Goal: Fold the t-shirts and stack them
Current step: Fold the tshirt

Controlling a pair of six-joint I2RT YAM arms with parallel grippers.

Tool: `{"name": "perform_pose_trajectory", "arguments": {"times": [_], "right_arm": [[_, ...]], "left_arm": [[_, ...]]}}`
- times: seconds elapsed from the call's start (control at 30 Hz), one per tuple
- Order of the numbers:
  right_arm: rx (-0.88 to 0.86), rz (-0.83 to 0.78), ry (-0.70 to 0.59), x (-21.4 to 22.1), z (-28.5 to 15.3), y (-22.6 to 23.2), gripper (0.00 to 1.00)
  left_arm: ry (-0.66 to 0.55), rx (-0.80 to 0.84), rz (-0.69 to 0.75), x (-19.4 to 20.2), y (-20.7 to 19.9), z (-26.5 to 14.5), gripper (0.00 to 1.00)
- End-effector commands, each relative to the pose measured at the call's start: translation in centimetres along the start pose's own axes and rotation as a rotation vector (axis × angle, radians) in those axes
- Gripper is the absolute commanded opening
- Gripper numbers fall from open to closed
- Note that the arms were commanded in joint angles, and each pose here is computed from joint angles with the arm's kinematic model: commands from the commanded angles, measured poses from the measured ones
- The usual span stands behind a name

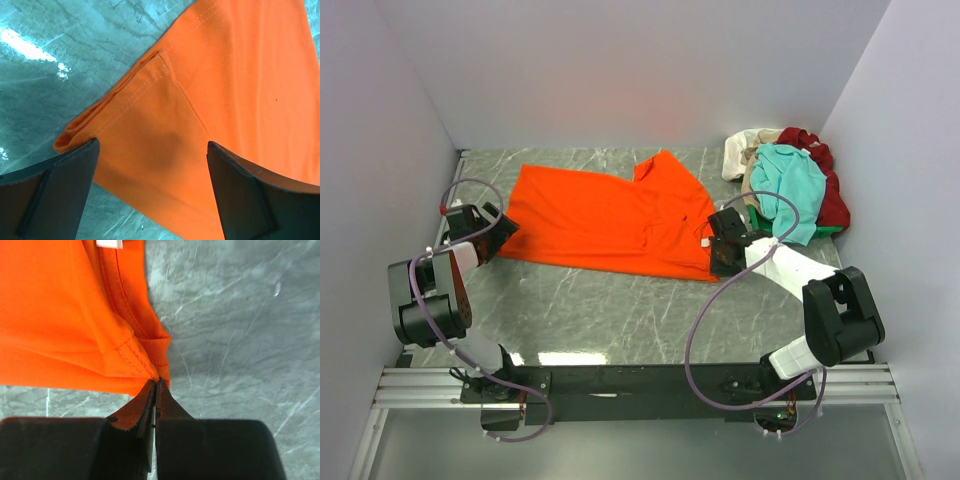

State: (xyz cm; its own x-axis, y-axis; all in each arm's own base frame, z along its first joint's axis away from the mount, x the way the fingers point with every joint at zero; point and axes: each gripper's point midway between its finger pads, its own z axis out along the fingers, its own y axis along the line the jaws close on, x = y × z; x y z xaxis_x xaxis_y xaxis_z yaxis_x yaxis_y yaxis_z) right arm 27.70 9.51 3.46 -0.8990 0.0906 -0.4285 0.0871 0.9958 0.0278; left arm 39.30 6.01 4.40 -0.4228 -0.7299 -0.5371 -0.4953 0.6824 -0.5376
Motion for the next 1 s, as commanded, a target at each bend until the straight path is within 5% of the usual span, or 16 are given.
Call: {"name": "perform_pose_trajectory", "arguments": {"times": [0.0,0.2,0.33,0.43,0.73,0.97], "right_arm": [[0.076,-0.017,-0.025,-1.2,-1.1,-1.5,0.0],[0.074,-0.016,0.003,-0.8,-0.8,-1.4,0.06],[0.077,-0.005,-0.005,-1.1,-1.3,-1.4,0.42],[0.059,0.003,-0.048,-2.4,-2.7,-1.1,0.48],[-0.197,0.002,-0.222,-7.4,-7.9,4.3,0.5],[-0.372,-0.005,-0.209,-7.5,-6.9,7.9,0.5]], "left_arm": [[-0.003,-0.072,0.001,-0.3,1.6,0.2,0.96],[-0.011,-0.068,0.004,-0.5,1.4,-0.3,0.96],[-0.033,-0.075,0.017,-1.0,1.3,-1.0,0.97],[-0.059,-0.083,0.023,-1.6,1.1,-1.9,0.97],[-0.214,-0.074,0.081,-3.7,-2.9,-5.7,0.99],[-0.202,-0.014,0.154,-2.2,-7.8,-5.9,1.0]]}}
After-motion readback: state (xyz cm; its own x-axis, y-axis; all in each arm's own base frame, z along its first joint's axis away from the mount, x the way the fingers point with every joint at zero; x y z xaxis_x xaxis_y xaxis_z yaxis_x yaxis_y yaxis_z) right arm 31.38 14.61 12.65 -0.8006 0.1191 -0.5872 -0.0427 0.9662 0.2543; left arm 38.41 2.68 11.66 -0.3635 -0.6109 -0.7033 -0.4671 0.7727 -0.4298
